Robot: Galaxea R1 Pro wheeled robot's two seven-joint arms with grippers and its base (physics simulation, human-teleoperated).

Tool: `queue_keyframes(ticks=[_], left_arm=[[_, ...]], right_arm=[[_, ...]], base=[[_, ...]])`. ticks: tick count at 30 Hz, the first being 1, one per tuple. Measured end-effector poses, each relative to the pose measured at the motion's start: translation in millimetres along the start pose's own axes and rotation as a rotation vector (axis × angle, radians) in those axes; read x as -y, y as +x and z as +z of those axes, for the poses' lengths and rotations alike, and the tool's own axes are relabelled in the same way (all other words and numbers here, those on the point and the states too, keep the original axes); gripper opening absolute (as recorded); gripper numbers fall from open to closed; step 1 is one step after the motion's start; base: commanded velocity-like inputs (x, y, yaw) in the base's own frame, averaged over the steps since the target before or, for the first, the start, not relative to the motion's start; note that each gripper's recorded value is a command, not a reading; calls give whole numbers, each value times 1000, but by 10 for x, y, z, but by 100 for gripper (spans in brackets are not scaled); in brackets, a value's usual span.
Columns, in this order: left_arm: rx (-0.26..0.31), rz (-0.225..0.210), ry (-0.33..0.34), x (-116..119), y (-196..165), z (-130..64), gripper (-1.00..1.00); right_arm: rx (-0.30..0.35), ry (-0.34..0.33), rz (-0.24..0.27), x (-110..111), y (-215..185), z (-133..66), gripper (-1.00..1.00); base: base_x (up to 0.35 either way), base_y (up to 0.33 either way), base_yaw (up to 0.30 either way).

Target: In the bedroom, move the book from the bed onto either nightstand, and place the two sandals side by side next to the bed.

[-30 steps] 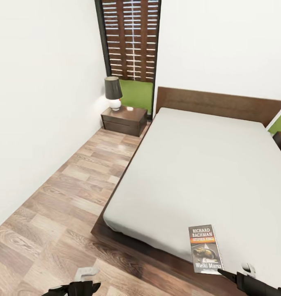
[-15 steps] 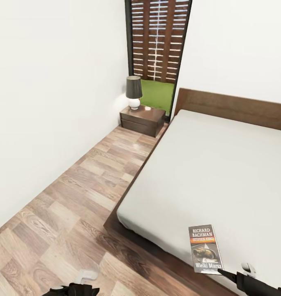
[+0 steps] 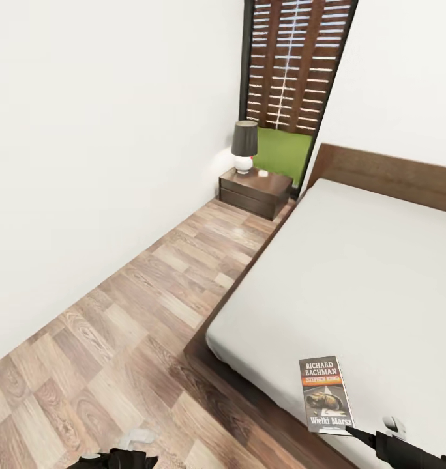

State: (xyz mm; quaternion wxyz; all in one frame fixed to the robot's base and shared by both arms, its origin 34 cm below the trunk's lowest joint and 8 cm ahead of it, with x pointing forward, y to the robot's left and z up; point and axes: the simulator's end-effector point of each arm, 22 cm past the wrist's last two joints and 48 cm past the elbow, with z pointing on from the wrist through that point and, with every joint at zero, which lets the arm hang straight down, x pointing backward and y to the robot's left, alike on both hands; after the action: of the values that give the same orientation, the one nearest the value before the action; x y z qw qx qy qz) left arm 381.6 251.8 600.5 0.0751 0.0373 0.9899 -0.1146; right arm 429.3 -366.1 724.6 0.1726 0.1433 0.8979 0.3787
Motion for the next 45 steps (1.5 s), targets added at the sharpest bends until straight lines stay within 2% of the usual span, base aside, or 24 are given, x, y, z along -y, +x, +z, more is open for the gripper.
queue_keyframes(ticks=[18,23,29,37,42,45], left_arm=[[0,0,2,12,0,3,100],[0,0,2,12,0,3,100],[-1,2,2,12,1,3,100],[-2,2,2,11,8,6,100],[-4,1,2,11,16,10,100],[-5,1,2,11,22,12,100]], right_arm=[[-1,3,0,6,4,3,-100],[-3,89,0,191,15,9,-100],[-4,102,1,214,22,18,-100],[-6,77,1,159,21,31,-100],[-8,-43,0,-102,27,37,-100],[-10,-74,2,-167,35,33,-100]], base=[[0,0,293],[0,0,293],[0,0,293],[0,0,292],[0,0,291],[0,0,291]])
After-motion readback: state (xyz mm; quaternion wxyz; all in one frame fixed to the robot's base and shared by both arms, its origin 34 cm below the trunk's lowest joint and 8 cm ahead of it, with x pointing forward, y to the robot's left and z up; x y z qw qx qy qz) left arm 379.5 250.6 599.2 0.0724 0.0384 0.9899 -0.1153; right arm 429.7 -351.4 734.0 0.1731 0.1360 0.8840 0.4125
